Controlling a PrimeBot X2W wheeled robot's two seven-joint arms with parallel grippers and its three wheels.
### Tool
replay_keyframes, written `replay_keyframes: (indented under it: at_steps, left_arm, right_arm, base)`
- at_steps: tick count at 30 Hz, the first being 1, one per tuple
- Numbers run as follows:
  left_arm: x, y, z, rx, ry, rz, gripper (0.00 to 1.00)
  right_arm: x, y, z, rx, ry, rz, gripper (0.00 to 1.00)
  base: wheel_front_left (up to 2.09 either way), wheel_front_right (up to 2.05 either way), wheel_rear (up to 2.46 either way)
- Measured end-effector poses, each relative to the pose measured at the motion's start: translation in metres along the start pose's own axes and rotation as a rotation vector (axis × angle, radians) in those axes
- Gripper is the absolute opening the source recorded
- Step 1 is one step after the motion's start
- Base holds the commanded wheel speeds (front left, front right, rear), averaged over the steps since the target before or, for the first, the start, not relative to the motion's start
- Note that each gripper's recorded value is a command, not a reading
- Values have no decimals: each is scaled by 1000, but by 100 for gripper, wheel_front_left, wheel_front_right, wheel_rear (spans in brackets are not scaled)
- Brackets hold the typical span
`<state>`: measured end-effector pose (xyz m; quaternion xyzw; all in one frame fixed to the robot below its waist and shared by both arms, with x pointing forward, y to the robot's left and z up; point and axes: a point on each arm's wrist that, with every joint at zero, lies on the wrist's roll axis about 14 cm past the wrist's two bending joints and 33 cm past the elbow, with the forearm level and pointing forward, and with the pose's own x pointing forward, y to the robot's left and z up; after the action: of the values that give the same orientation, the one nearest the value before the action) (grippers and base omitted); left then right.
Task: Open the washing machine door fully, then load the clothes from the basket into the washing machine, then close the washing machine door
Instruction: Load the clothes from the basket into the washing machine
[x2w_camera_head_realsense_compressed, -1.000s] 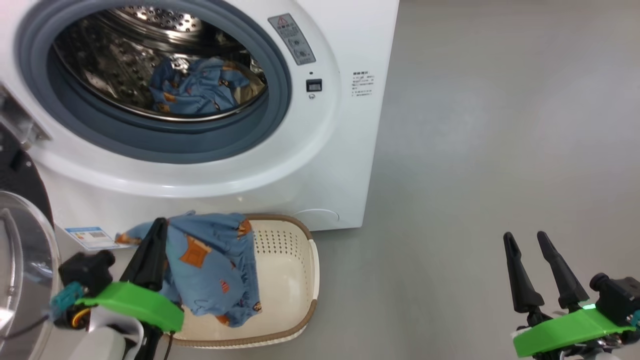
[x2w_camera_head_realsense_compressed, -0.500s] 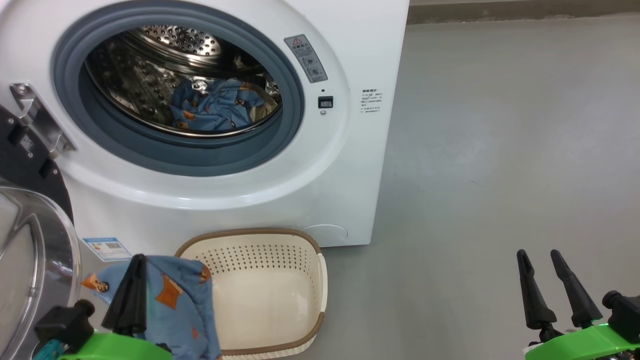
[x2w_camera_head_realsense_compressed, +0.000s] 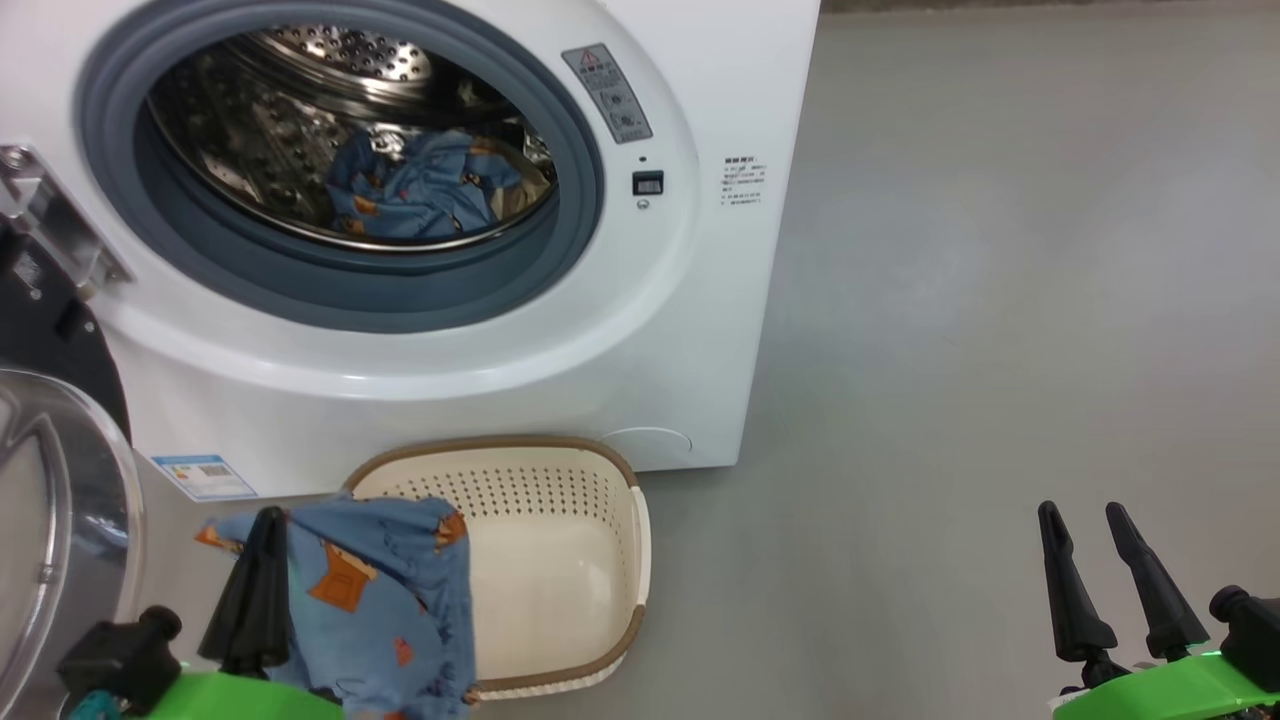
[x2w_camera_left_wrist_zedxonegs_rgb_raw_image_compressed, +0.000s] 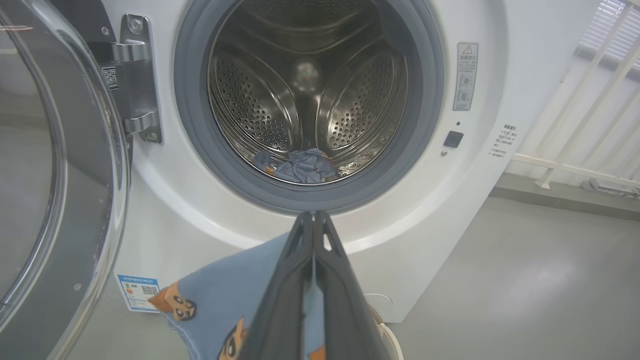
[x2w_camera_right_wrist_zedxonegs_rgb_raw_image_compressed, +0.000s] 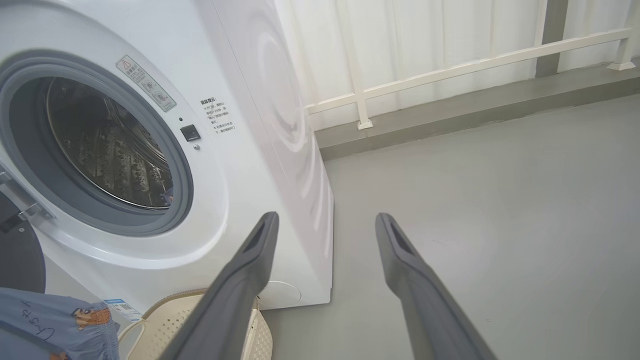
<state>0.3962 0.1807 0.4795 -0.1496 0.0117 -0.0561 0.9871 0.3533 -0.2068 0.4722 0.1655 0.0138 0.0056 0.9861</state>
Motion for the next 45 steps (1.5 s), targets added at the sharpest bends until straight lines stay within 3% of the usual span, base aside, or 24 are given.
replay_keyframes:
  at_steps: [9, 21, 32, 45]
  left_arm:
    - [47, -15, 17, 24, -52, -58, 0]
    - [147, -27, 72, 89, -194, -124, 0]
    - [218, -30, 82, 116, -195, -124, 0]
    - [268, -14, 28, 151, -29, -72, 0]
  right_arm:
    - [10, -4, -8, 15, 19, -27, 100]
    - [29, -14, -17, 29, 30, -71, 100]
    - [41, -25, -24, 25, 43, -105, 100]
    - [54, -29, -37, 32, 68, -127, 100]
  base:
    - [0, 0, 0]
    - [0, 0, 0]
    - [0, 0, 0]
    - [0, 0, 0]
